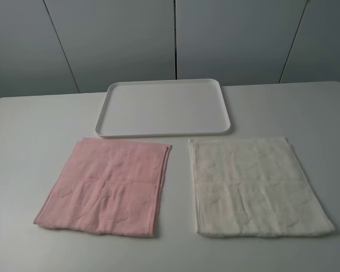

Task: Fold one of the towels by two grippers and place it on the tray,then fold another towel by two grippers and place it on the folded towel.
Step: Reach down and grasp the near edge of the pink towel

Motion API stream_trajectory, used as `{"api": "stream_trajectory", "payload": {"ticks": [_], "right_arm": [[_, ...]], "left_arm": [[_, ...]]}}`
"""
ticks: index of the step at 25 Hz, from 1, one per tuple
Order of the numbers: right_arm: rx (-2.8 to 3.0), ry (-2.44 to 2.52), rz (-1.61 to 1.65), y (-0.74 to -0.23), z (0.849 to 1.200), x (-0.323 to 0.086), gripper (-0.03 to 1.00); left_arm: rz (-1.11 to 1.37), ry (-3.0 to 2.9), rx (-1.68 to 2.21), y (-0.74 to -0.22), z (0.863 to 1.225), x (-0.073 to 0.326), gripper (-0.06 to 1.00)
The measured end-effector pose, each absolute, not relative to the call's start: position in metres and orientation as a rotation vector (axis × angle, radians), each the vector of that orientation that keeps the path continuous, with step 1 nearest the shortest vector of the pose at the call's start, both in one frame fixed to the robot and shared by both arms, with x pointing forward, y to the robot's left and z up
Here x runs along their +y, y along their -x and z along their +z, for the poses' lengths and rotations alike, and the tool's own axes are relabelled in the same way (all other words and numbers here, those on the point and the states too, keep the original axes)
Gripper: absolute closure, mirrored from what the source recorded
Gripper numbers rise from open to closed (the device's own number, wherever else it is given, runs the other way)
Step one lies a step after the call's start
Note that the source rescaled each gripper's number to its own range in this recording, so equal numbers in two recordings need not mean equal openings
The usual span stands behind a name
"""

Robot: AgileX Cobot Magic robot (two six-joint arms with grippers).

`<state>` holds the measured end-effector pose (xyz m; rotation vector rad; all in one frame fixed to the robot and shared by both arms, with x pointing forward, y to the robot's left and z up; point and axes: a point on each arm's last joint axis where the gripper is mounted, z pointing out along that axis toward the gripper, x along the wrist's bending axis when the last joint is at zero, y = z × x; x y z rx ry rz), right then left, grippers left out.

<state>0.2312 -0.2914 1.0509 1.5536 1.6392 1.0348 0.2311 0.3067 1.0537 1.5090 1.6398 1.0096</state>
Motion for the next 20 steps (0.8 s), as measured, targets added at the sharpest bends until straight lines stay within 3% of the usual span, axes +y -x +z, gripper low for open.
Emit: {"api": "stream_trajectory", "payload": {"ticks": [20], "right_arm": [[1.639,-1.554,1.035,-0.2312,1.0509,-0.2914,-0.02]], "left_arm": [[1.01,-1.509,1.64,-0.2311,1.0537,0.3068,0.02]]}}
